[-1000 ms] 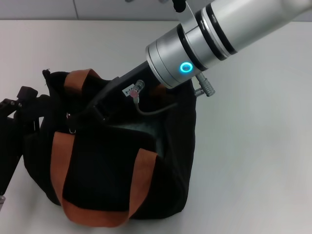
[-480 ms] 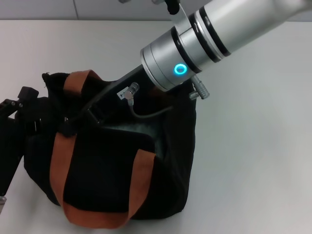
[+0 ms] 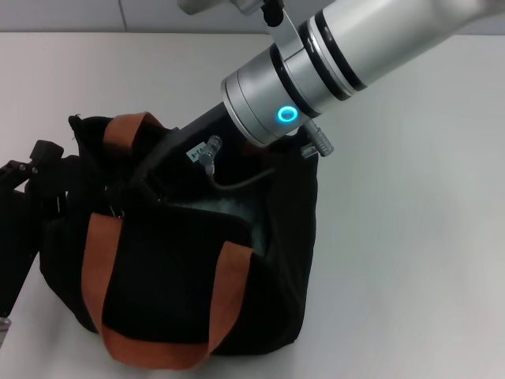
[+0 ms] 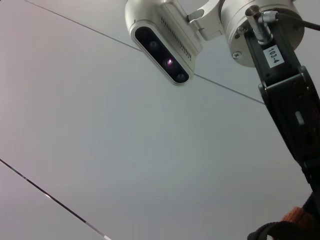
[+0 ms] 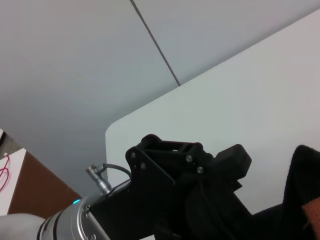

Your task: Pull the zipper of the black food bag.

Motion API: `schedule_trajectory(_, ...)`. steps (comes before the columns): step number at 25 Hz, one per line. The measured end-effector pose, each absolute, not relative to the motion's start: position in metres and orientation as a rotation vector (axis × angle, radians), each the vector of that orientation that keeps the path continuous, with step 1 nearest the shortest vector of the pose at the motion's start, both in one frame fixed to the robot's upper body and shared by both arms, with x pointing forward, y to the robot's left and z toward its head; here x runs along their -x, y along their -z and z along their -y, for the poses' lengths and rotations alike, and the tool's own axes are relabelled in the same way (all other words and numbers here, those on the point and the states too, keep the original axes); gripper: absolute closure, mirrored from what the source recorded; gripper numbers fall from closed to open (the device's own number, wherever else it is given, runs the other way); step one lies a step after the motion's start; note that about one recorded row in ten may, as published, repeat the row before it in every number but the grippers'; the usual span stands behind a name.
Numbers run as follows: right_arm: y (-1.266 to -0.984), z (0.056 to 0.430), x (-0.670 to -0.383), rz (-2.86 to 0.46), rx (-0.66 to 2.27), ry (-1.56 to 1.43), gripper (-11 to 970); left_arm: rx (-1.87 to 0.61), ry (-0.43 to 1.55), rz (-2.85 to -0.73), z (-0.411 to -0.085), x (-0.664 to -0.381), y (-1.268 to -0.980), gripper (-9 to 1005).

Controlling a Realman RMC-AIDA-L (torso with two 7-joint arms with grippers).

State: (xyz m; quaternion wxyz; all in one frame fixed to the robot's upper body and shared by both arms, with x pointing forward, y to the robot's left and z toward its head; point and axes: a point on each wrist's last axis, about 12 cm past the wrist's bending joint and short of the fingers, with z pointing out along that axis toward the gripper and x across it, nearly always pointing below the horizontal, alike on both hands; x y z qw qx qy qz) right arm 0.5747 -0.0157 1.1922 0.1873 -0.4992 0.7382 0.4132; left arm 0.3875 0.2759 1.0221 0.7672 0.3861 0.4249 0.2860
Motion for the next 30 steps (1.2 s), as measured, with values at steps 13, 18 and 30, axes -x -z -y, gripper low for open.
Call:
schedule_trajectory(13, -1.187, 0.028, -0.577, -2.104, 1.424, -1.120, 961, -0.842, -0.627, -0.918, -0.277, -0.387, -1.022, 988)
schedule_trajectory(18, -1.189, 0.039, -0.582, -2.110, 1.379, -1.121, 954, -0.842, -0.628, -0.919, -0.277, -0.387, -1.022, 988)
schedule_trajectory(30, -1.197, 0.039, -0.584, -2.167, 1.299, -1.160, 921, -0.853, -0.633, -0.920, -0.277, -0.389, -1.022, 988)
